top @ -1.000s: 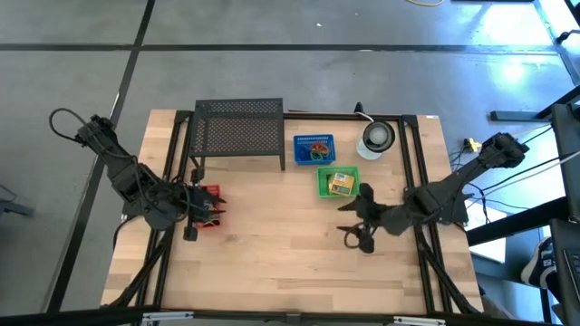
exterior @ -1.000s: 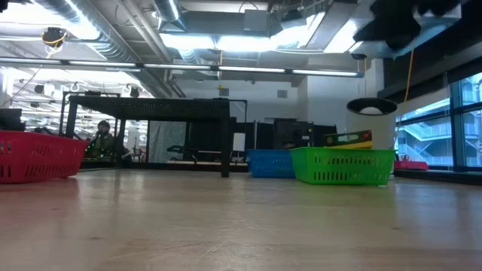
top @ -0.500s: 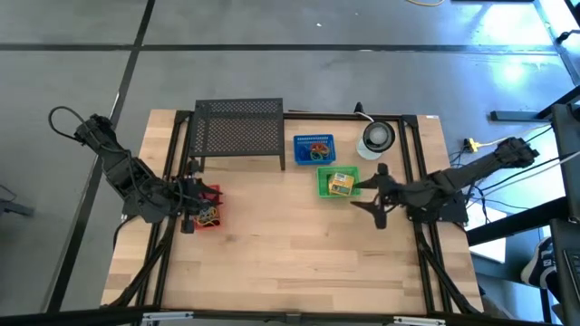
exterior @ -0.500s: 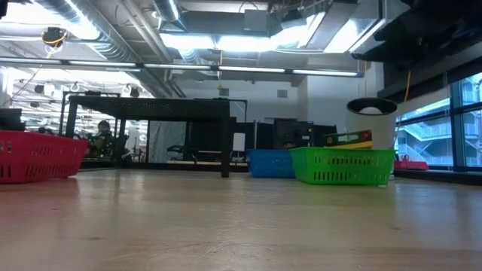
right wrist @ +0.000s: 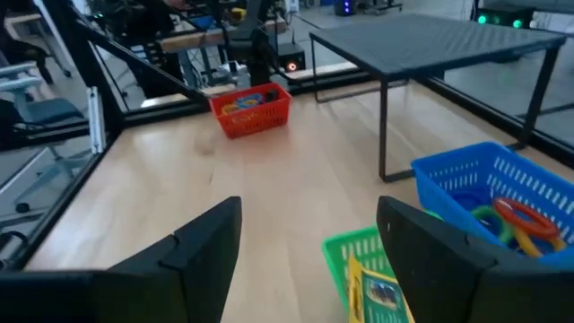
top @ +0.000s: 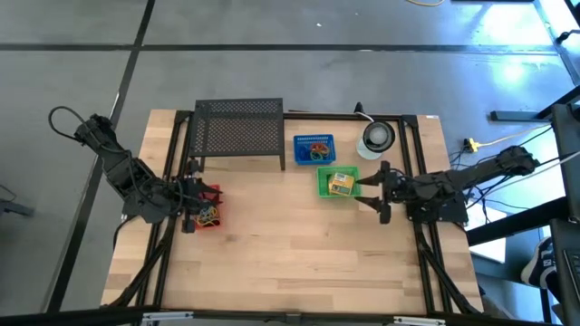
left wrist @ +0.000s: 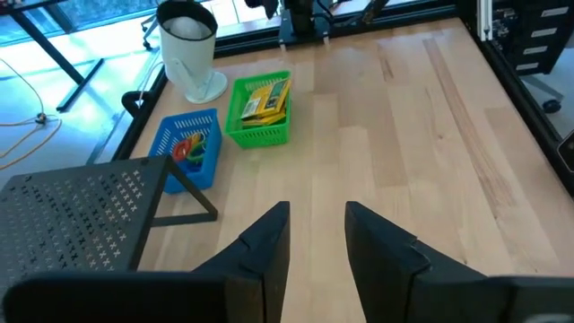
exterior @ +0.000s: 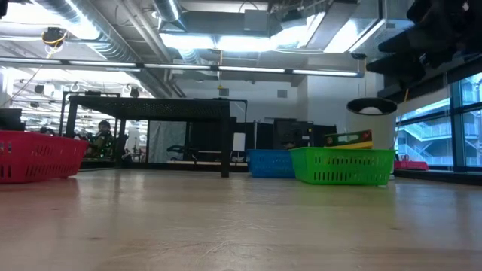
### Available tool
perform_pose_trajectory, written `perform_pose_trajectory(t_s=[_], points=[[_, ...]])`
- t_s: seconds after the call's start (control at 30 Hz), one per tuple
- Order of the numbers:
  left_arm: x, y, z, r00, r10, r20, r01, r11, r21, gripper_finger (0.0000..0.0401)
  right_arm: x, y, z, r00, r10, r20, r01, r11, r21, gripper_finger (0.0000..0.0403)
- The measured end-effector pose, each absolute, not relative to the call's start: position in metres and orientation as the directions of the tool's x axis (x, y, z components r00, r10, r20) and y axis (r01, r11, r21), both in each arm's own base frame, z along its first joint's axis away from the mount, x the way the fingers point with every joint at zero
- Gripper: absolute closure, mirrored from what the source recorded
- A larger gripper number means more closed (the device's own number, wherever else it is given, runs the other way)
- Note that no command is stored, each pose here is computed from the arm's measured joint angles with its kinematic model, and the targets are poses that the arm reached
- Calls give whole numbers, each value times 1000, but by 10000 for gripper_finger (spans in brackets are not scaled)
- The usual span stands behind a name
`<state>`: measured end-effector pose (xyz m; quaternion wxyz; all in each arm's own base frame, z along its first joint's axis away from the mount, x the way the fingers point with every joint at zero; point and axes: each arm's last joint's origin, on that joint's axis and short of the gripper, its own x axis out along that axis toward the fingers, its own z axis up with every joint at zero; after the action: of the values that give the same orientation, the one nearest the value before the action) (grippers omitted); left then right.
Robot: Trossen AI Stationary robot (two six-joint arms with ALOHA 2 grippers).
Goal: Pick & Place Office Desk Supplies
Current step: Put the orange basket on the shelf
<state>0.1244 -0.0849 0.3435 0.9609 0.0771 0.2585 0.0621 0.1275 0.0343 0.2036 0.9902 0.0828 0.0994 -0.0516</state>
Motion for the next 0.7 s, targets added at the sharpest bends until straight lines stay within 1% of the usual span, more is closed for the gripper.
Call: perform_pose_trajectory(t_s=[0.2,0.37,0.7], points=[[125,-85,344,859,162,-486,-82,980,181,297,128,31,192,977,-98,-189,138,968,210,143],[125,-85,343,859,162,-486,-82,980,181,294,129,30,187,983,-71,-167,105,974,202,143],[125,-85,343,859,163,-486,-96,983,159,298,129,29,185,982,-74,-173,112,969,221,143]])
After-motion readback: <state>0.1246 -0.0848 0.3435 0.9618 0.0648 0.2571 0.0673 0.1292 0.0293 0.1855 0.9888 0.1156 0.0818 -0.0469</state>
